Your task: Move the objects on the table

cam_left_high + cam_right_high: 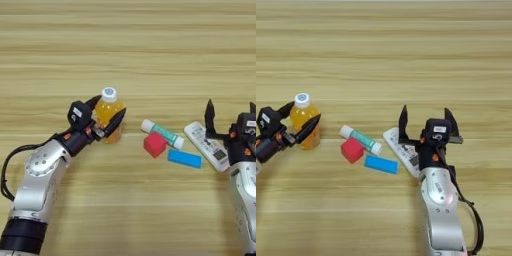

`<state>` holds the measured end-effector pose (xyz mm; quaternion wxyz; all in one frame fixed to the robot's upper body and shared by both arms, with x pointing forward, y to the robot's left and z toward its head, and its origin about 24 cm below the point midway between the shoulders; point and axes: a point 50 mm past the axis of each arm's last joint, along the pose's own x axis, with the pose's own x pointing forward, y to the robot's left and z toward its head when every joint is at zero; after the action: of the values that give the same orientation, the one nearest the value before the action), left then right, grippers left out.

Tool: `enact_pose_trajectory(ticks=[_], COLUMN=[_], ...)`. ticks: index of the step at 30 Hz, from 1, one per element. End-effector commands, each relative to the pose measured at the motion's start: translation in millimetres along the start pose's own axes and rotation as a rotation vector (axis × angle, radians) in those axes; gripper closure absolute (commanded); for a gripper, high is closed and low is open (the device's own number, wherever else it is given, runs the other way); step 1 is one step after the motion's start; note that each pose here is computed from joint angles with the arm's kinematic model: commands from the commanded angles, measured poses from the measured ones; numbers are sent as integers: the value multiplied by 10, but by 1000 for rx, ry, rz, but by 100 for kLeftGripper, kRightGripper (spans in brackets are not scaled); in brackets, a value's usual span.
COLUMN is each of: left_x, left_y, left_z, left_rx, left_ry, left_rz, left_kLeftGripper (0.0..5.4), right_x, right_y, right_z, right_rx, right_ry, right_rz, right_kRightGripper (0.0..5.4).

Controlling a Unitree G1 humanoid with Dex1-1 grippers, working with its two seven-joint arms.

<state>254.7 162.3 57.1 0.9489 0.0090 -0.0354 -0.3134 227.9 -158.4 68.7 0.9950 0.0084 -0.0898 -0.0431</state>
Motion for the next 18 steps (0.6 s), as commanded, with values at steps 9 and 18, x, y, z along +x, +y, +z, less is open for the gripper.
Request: enact_pose_trajectory(ticks=[9,18], left_x=[-36,-30], left_y=[13,6], left_z=[-45,-27], left_rx=[6,2], left_ry=[32,15], left_rz=[5,8], left_kLeftGripper=[35,2], right_x=[9,8], right_y=[9,8], right_z=[32,34], right_rx=[-1,-1], right_ry=[-6,-7], right_rz=[3,4], right_kRightGripper=[0,0])
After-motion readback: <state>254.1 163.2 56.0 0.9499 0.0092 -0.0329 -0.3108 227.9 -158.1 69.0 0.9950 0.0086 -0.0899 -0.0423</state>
